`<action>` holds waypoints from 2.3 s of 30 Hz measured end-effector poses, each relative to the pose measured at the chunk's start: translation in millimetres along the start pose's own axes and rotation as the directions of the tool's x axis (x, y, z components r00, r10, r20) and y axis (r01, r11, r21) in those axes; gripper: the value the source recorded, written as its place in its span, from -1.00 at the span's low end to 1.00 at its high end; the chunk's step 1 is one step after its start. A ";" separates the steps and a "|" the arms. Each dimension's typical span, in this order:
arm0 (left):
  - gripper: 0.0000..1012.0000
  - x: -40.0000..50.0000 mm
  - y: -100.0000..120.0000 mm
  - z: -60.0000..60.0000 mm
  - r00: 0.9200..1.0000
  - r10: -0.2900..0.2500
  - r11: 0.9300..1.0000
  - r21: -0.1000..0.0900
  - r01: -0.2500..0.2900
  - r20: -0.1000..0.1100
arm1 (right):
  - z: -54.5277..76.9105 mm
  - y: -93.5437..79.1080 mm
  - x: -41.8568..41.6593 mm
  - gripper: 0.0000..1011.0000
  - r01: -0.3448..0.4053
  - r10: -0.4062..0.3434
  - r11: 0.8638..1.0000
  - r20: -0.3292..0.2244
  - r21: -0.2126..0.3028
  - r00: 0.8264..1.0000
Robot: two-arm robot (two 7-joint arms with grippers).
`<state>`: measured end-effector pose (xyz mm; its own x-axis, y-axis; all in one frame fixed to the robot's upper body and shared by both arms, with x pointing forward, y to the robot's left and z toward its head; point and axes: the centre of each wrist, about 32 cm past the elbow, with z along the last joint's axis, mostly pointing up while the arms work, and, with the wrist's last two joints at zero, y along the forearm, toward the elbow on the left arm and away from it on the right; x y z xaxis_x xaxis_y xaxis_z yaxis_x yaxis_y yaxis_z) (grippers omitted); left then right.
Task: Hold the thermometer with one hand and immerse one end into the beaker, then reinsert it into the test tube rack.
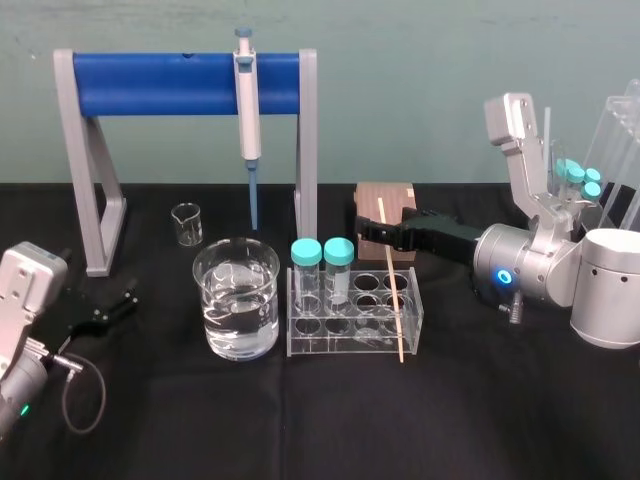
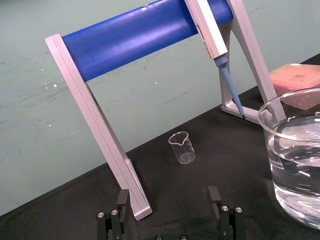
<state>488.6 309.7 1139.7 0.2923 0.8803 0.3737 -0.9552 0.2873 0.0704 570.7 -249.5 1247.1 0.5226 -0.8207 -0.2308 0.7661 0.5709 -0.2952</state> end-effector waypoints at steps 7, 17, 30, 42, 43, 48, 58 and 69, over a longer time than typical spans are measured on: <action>0.98 0.0 0.0 0.0 1.000 0.000 1.000 0.000 0.000 0.000 | 0.2 0.0 -0.1 0.85 0.000 0.000 1.000 -0.001 -0.001 1.000; 0.98 0.0 0.0 0.0 1.000 0.000 1.000 0.000 0.000 0.000 | 0.4 -0.1 0.1 0.35 0.002 -0.002 1.000 -0.002 -0.002 1.000; 0.98 0.0 0.0 0.0 1.000 0.000 1.000 0.000 0.000 0.000 | 0.5 -0.1 0.1 -0.50 0.003 -0.003 1.000 -0.002 -0.003 1.000; 0.98 0.0 0.0 0.0 1.000 0.000 1.000 0.000 0.000 0.000 | 0.4 -0.1 0.2 -0.92 0.002 -0.002 1.000 -0.002 -0.003 1.000; 0.98 0.0 0.0 0.0 1.000 0.000 1.000 0.000 0.000 0.000 | 0.5 -0.1 0.1 -0.92 0.002 -0.002 1.000 -0.002 -0.003 1.000; 0.98 0.0 0.0 0.0 1.000 0.000 1.000 0.000 0.000 0.000 | 0.5 -0.1 0.1 -0.93 0.002 -0.002 1.000 -0.002 -0.003 1.000; 0.98 0.0 0.0 0.0 1.000 0.000 1.000 0.000 0.000 0.000 | 1.6 -5.3 -1.1 -0.93 -0.002 0.000 0.999 0.039 0.040 0.999; 0.98 0.0 0.0 0.1 1.000 0.000 1.000 0.000 0.000 0.000 | 4.3 -19.1 -6.6 -0.93 -0.026 0.009 0.991 0.127 0.129 0.992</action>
<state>488.6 309.7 1139.8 0.2923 0.8803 0.3737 -0.9553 0.2873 0.0702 554.2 -255.1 1258.3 0.5727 -0.8118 -0.1143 0.7944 0.5840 -0.1672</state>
